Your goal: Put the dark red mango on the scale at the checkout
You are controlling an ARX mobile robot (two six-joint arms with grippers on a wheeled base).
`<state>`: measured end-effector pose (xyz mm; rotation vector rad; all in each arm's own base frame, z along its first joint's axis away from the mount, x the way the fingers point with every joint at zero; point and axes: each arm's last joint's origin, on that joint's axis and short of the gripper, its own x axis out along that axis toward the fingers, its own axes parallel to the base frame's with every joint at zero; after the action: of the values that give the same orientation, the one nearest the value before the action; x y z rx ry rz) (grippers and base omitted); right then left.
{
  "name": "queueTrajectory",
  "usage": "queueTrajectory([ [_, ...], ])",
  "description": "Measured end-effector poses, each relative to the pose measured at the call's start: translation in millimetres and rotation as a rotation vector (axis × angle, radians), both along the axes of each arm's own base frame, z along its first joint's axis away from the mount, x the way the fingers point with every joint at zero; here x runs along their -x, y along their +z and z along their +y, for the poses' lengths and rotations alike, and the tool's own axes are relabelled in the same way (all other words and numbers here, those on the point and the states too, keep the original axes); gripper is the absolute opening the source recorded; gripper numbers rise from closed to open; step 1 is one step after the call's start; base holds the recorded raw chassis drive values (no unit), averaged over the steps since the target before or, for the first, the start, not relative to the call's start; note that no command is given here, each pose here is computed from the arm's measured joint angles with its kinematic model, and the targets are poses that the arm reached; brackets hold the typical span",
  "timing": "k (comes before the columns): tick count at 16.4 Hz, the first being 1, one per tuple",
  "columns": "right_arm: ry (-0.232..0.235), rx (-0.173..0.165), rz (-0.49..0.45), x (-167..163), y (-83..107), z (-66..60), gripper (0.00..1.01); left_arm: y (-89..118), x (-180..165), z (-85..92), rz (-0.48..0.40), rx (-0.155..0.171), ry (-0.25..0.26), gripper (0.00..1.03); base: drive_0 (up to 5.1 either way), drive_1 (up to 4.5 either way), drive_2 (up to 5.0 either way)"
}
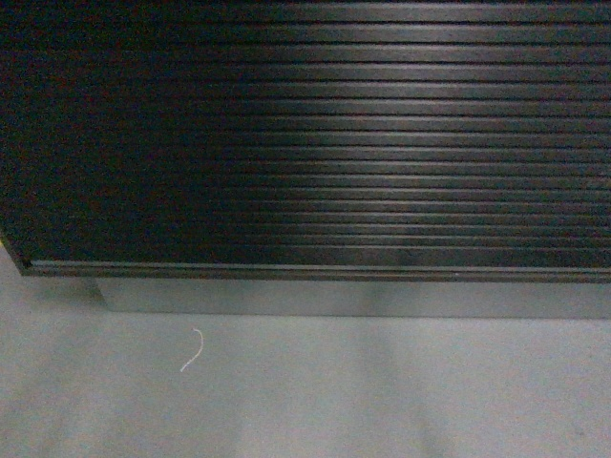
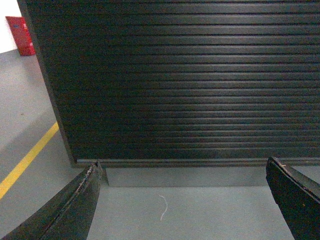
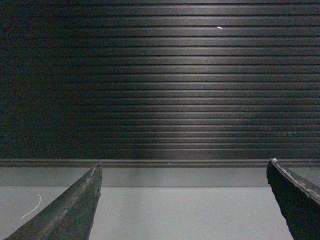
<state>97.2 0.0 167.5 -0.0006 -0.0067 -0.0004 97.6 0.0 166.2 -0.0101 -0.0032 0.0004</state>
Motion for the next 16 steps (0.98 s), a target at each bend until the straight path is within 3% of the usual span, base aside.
queueTrajectory([
  [11,0.0,0.0,0.0,0.0,0.0,0.0,0.98,-0.3,0.0,0.0,0.003,0.0,0.0,0.98,0.0,4.12,-4.2],
  [16,0.0,0.0,0.003,0.0,-0.3,0.0,0.98,-0.4,0.0,0.0,0.004,0.0,0.0,0.98,0.0,0.0,0.0],
])
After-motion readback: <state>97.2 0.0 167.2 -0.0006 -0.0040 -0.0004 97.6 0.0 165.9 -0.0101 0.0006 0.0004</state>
